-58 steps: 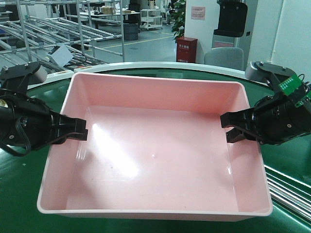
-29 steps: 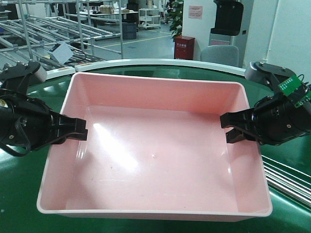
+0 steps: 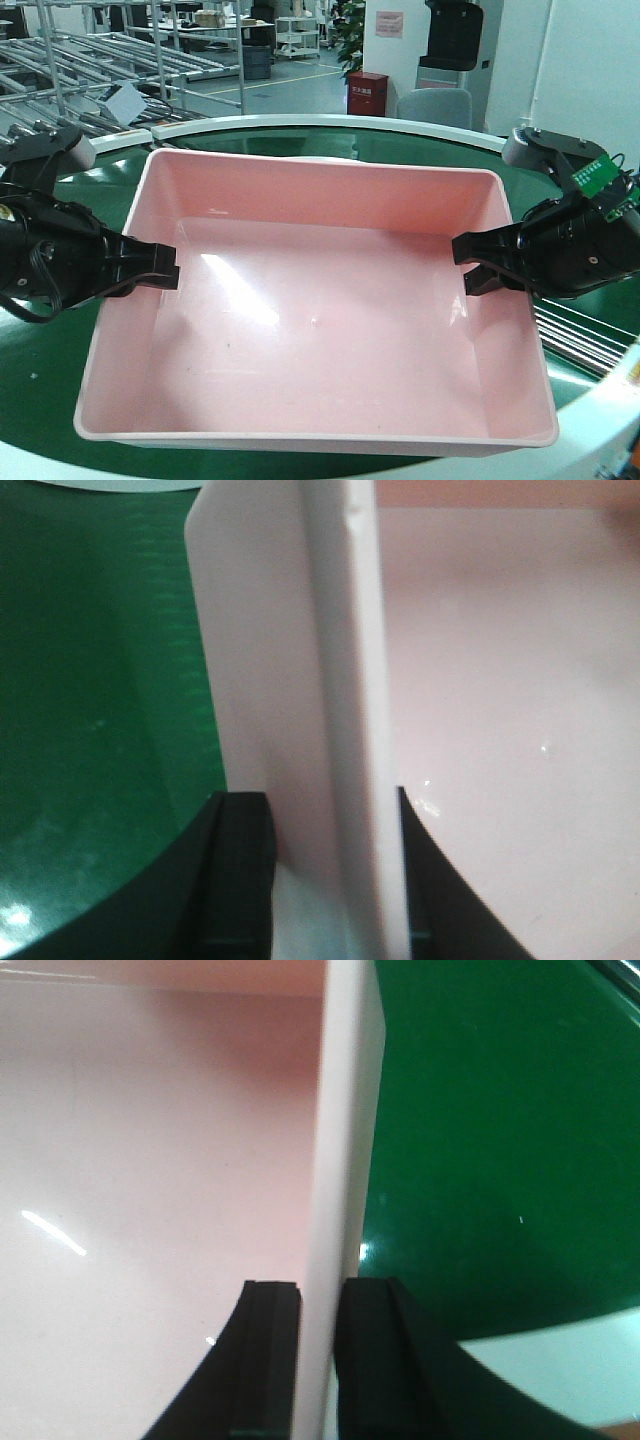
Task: Grab pink bin and stack on right shelf
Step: 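Hold the pink bin with both grippers while the base drives to the shelf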
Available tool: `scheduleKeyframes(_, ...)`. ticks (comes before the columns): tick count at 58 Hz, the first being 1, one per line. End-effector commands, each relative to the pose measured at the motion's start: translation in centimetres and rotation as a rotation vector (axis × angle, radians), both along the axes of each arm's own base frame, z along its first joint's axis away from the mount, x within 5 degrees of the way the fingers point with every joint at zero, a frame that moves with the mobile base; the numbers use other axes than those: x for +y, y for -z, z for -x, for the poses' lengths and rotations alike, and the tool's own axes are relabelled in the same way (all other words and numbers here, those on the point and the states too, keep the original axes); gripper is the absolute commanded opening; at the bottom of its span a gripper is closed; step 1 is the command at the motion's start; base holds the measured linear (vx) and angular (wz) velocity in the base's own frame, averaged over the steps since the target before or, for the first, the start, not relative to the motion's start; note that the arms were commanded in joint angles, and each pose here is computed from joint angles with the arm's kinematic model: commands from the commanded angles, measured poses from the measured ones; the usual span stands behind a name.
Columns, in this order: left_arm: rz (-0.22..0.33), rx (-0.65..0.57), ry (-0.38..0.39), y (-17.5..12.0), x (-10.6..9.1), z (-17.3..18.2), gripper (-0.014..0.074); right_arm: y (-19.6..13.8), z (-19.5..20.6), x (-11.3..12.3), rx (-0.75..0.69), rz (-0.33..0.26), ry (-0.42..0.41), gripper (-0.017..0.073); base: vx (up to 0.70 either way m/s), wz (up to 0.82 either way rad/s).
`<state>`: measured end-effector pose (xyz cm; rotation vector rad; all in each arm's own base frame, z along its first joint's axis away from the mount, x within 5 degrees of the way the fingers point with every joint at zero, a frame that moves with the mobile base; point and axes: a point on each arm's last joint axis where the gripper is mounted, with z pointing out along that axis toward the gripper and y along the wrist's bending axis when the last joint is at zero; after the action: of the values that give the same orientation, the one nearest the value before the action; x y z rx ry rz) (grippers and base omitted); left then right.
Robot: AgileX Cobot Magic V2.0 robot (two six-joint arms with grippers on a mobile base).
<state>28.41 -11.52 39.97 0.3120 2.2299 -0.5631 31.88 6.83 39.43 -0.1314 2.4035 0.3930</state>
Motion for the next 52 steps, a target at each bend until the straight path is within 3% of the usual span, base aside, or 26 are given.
scheduleKeyframes(1, 0.118, -0.104, 0.019, -3.03, -0.52, 1.40, -0.0008, -2.88, 0.55, 0.09, -0.149, -0.063, 0.009, -0.0008, -0.22, -0.12)
scheduleKeyframes(24, 0.118, -0.102, 0.020, -3.02, -0.53, 1.41, -0.0008, -2.88, 0.55, 0.09, -0.149, -0.064, 0.009, -0.0008, -0.19, -0.36)
scheduleKeyframes(52, 0.117, -0.099, 0.021, -3.00, -0.53, 1.43, -0.0008, -2.87, 0.56, 0.09, -0.148, -0.063, 0.009, -0.0008, -0.11, -0.83)
